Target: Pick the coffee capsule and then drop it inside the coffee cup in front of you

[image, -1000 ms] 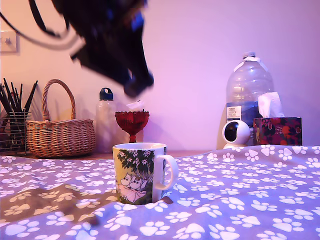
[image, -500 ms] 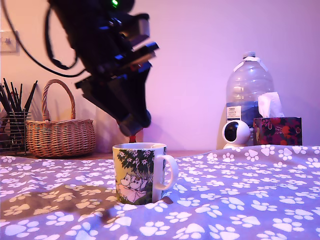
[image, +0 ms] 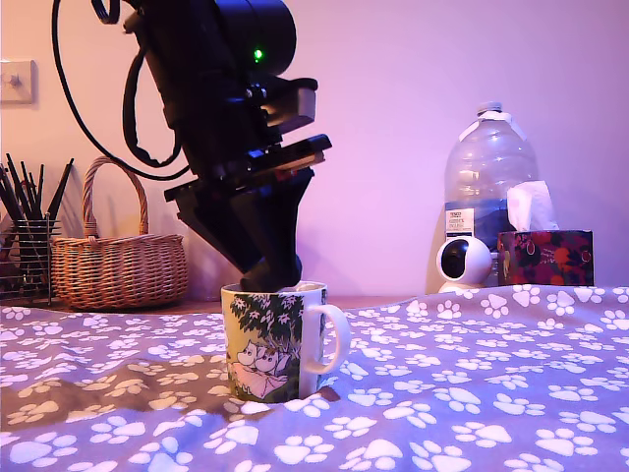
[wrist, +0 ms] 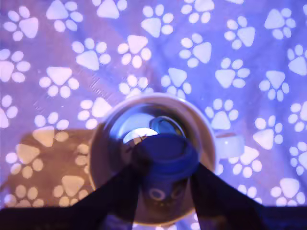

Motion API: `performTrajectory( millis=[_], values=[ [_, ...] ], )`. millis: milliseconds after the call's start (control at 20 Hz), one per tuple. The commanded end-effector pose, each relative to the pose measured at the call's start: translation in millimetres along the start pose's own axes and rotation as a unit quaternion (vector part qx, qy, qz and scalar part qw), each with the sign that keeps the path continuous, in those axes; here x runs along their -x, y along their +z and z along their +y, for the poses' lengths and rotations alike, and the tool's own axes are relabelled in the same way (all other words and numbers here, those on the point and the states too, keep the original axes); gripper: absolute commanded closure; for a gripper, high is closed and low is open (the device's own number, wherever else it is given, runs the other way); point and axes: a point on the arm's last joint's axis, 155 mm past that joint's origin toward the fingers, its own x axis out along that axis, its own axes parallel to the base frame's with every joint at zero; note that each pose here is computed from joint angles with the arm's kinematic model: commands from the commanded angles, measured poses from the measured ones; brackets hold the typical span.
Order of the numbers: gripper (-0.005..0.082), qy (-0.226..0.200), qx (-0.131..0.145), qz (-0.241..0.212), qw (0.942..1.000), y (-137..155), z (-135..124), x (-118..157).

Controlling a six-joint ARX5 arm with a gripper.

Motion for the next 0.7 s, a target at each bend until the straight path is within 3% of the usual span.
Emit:
performTrajectory(
  millis=[0, 650],
  values=[
    [0.0503, 0.001, -0.004, -0.002, 1.0000, 3.4, -0.4, -2.0],
    [0.0503, 0.001, -0.003, 0.001, 1.0000, 1.7, -0.2, -2.0]
  ],
)
